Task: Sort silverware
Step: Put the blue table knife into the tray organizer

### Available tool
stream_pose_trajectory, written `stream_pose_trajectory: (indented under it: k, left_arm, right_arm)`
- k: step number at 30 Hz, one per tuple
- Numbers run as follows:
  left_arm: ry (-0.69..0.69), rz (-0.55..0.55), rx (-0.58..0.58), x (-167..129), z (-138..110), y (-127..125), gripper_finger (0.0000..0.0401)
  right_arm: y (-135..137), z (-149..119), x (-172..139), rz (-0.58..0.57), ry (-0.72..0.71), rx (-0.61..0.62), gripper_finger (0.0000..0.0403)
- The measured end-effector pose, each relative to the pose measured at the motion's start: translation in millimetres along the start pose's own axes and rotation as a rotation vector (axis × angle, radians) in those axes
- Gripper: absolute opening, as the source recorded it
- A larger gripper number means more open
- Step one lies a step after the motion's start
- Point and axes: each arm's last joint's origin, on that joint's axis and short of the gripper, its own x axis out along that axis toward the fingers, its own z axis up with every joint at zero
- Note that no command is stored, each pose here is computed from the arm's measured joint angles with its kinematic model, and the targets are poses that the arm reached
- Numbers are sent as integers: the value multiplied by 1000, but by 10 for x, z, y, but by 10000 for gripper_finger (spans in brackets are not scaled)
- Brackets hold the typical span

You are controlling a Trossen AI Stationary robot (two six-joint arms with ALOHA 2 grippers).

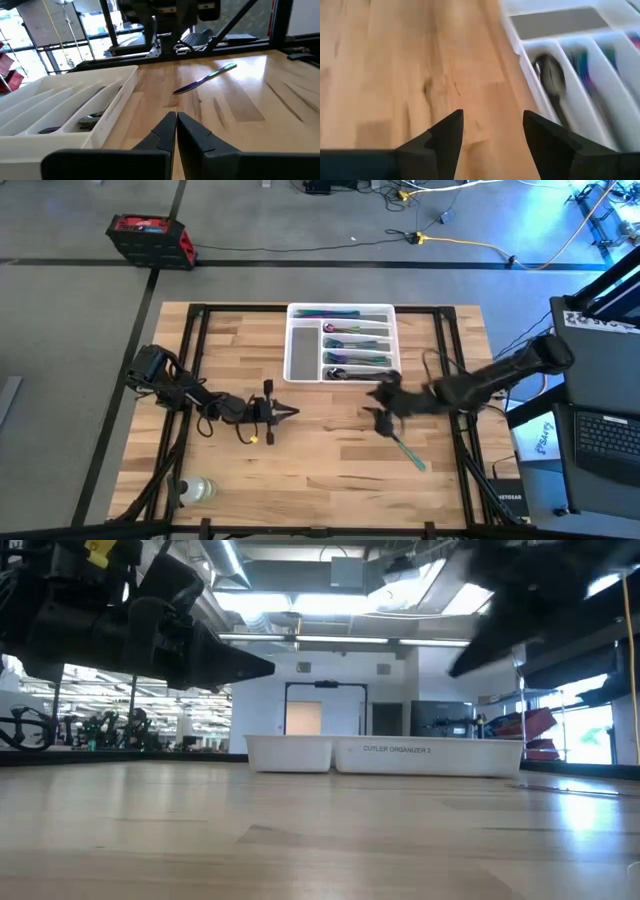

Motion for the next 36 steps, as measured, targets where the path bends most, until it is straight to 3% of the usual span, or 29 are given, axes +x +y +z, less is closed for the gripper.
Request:
stream_pose_trajectory:
  k: [3,6,10,13,21,29,36]
  left_arm:
    - [15,-8,0,-5,-14,-16,0]
    - [21,-10,-4,-5,-20,-18,0]
    - [21,-9,-4,-4,-21,-18,0]
    - [26,-12,-11,-4,-26,-21,0]
    - [66,-16,-12,-6,-66,-24,0]
    - [69,-10,-12,-2,-71,-14,0]
    - [71,-11,-14,-2,-72,-14,0]
  right_arm:
    - [202,-266,-96,123,-99,132,182]
    - [251,-517,-78,192,22,171,182]
    - [167,-750,-69,69,270,174,174]
    - [107,-852,-106,-30,389,159,146]
    - [128,-852,-104,39,445,148,73]
    - [77,-836,23,25,461,96,7]
    - [81,-814,216,41,446,75,2]
